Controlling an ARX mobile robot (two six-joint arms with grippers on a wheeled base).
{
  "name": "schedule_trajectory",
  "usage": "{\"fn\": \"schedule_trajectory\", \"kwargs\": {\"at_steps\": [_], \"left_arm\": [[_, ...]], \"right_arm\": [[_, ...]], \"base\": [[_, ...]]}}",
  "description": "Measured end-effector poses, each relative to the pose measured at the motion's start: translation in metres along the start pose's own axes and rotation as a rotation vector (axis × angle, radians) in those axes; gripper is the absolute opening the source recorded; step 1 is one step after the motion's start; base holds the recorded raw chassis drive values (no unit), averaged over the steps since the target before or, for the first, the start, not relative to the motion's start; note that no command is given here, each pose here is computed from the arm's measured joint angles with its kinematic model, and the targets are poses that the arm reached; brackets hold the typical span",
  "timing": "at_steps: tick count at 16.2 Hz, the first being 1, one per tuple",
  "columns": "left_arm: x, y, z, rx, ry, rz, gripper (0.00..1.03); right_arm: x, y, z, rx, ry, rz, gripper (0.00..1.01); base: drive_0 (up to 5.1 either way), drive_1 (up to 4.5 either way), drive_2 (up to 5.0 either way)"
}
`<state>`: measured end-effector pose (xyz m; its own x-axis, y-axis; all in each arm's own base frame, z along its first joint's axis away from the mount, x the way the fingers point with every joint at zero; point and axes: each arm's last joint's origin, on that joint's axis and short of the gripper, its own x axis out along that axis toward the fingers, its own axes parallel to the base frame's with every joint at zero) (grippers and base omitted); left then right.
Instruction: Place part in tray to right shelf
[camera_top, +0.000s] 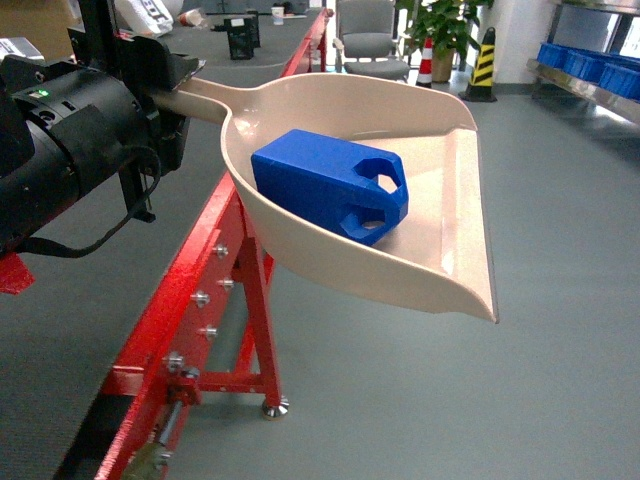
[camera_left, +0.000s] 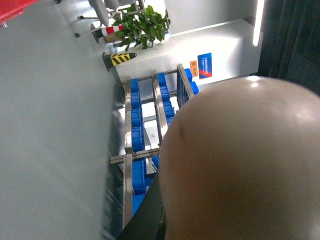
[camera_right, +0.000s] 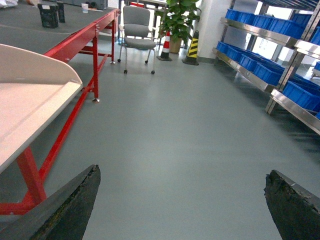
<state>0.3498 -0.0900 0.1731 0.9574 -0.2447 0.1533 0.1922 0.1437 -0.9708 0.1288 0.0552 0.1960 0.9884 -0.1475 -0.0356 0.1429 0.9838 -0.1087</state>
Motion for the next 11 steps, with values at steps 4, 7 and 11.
{"fn": "schedule_trajectory", "kwargs": {"at_steps": [4, 7, 11], "left_arm": [[0.0001, -0.0006, -0.0003, 0.000, -0.001, -0.005, 0.15], [0.0001, -0.0003, -0.0002, -0.001, 0.001, -0.004, 0.15], [0.0001, 0.0000, 0.0005, 0.002, -0.004, -0.001, 0.14]], "right_arm": [[0.0000, 0.0000, -0.0001, -0.001, 0.001, 0.000, 0.98], [0.0000, 0.0000, -0.0001, -0.001, 0.001, 0.000, 0.98], [0.0000, 0.0000, 0.0001, 0.000, -0.001, 0.000, 0.98]], "base": [[4.9, -2.47, -2.5], [5.0, -2.46, -2.5], [5.0, -2.40, -2.4]]}}
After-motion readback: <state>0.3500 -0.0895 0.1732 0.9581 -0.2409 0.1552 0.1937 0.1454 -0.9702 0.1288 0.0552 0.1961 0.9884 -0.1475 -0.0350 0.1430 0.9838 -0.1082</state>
